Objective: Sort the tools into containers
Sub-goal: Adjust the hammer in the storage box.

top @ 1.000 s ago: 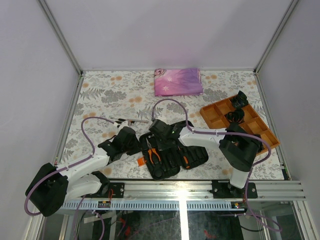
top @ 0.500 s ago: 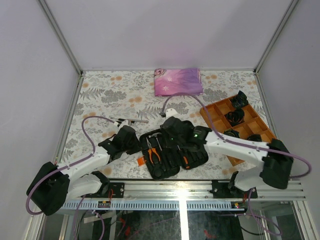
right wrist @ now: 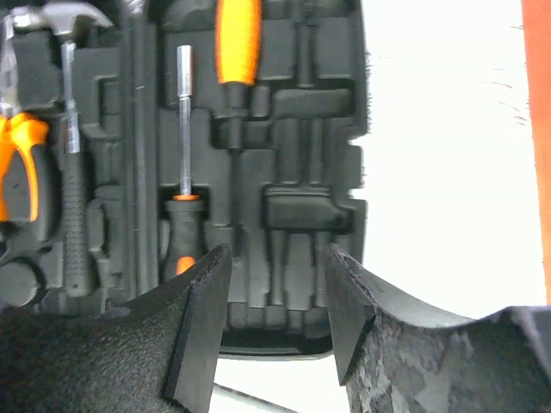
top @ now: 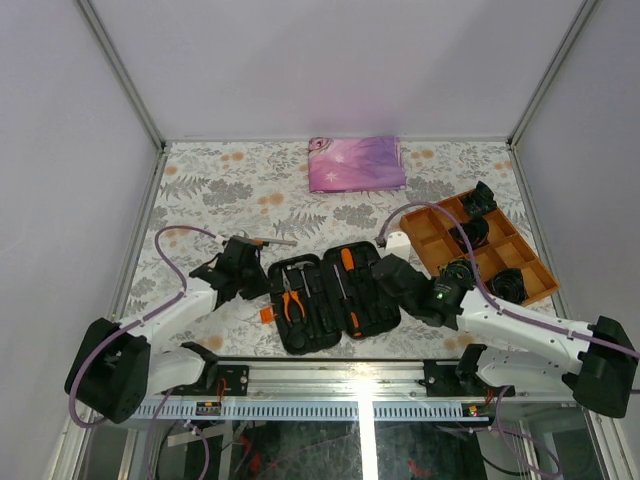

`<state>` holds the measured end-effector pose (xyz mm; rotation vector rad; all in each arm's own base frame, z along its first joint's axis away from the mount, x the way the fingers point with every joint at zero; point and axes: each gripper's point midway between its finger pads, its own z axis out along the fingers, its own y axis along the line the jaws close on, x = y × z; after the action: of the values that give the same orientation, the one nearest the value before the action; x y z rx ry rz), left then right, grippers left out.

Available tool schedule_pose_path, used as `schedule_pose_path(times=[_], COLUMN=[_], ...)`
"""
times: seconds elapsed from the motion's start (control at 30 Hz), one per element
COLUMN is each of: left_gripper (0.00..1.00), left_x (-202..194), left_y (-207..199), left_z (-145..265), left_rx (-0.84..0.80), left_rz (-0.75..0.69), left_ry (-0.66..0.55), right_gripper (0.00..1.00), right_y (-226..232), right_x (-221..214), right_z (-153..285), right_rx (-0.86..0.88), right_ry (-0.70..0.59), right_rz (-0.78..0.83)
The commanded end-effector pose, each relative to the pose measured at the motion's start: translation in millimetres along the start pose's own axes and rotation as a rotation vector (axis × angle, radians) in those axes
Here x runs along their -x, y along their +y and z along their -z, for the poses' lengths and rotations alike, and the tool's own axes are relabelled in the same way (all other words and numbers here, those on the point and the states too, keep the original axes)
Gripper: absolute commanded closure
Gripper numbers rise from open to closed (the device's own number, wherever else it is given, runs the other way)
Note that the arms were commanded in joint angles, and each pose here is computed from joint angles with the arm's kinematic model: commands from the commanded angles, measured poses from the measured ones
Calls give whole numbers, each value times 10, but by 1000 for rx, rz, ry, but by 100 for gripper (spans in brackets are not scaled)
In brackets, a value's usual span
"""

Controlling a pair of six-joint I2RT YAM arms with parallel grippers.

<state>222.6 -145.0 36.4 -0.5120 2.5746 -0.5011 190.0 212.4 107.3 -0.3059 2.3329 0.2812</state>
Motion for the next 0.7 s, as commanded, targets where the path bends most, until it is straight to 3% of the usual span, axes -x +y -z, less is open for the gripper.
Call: schedule_pose_path(times=[0.0, 0.2, 0.5, 0.67], left_gripper=[89, 72, 60, 53], left_x=[206, 436, 606, 684], left_y=[82, 96, -61, -79], left_z=[-1, 57, 344, 544], left_rx=[29, 15, -24, -24], left_rz=[18, 66, 56, 34], left_ry=[-8, -30, -78, -125], right_gripper=[46, 44, 40, 40], right_y=[-346, -582, -615, -419], right_x=[69, -25, -204, -329], right_z=[11, -71, -316, -430], right_rx=[-87, -113, -82, 22], right_ry=[-36, 12, 125, 195], right_rz=[-122, -179, -206, -185])
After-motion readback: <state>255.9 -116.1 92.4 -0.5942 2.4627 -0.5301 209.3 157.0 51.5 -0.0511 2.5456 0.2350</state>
